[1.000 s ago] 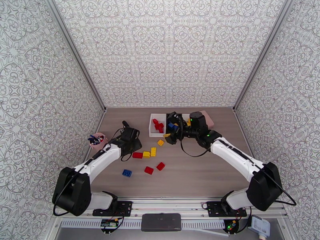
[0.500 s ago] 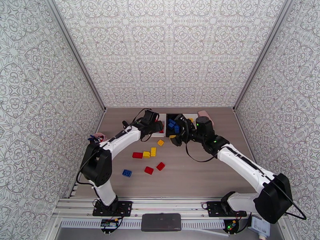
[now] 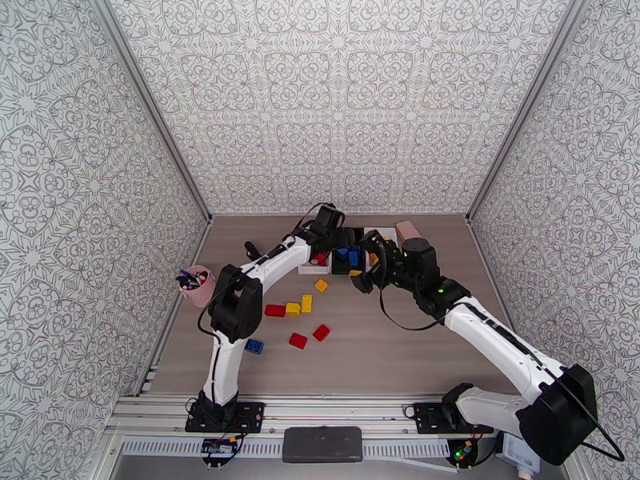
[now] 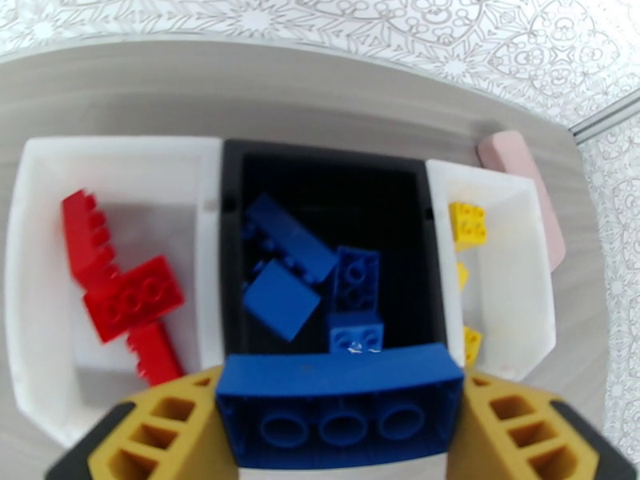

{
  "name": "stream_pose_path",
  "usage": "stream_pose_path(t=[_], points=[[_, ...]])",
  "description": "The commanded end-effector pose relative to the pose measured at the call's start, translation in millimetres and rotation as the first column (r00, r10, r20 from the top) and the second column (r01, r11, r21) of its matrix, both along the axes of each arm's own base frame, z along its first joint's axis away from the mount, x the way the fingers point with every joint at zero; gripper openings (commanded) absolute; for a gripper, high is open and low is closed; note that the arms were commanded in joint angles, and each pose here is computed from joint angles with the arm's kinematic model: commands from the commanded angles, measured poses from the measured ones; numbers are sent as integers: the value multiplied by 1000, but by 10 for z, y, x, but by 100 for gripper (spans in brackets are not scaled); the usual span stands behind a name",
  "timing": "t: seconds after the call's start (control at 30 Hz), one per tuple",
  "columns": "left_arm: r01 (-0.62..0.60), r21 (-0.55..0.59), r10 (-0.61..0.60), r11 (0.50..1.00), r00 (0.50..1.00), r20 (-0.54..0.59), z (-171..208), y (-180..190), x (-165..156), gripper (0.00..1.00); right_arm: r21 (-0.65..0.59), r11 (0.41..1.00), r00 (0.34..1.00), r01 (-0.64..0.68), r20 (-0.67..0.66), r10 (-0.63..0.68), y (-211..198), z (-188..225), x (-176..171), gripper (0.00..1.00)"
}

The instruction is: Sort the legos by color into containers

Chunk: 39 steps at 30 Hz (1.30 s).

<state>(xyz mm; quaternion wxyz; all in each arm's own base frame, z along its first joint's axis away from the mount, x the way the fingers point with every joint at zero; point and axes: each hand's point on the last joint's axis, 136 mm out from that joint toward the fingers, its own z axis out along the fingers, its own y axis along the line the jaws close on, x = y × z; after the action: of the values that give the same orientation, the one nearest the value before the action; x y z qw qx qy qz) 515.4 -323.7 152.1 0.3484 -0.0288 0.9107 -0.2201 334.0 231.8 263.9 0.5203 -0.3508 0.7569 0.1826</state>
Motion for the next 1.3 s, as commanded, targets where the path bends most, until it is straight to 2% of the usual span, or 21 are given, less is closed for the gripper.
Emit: stream_pose_path(t=[0.0, 0.17, 0.37, 0.6, 0.77, 0.83, 0.97, 1.13, 1.27], points=[[34, -13, -34, 999, 999, -24, -101, -122, 70, 53, -6, 1000, 999, 30, -27, -30, -76, -65, -22, 99], [30, -14, -31, 999, 999, -44, -278, -161, 237, 53, -6, 1000, 999, 29, -29, -29, -70, -72, -12, 100], [45, -48, -46, 998, 999, -27, -217, -219, 349, 57, 2, 1000, 999, 26, -32, -26, -65, -58, -17, 100], [74, -57, -72, 996, 997, 38, 96, -275, 340, 77, 9, 1000, 999, 21, -40, -21, -64, -61, -40, 100], [109, -18, -107, 994, 989, 99, 350, -269, 248, 96, 19, 1000, 999, 6, -46, -5, -27, -63, -41, 100], [109, 4, -109, 994, 987, 116, 409, -210, 185, 99, 25, 1000, 998, -13, -56, 14, 15, -87, -43, 100], [97, 10, -97, 995, 981, 165, 634, -26, 0, 100, 35, 997, 993, -66, -91, 69, 143, -190, -60, 99], [51, 39, -57, 998, 984, 169, 726, 355, -280, 100, -46, 990, 985, -135, -110, 129, 333, -422, -159, 99], [-8, 58, -2, 998, 986, 169, 725, 725, -479, 100, -100, 983, 971, -154, -199, 132, 467, -720, -258, 99]])
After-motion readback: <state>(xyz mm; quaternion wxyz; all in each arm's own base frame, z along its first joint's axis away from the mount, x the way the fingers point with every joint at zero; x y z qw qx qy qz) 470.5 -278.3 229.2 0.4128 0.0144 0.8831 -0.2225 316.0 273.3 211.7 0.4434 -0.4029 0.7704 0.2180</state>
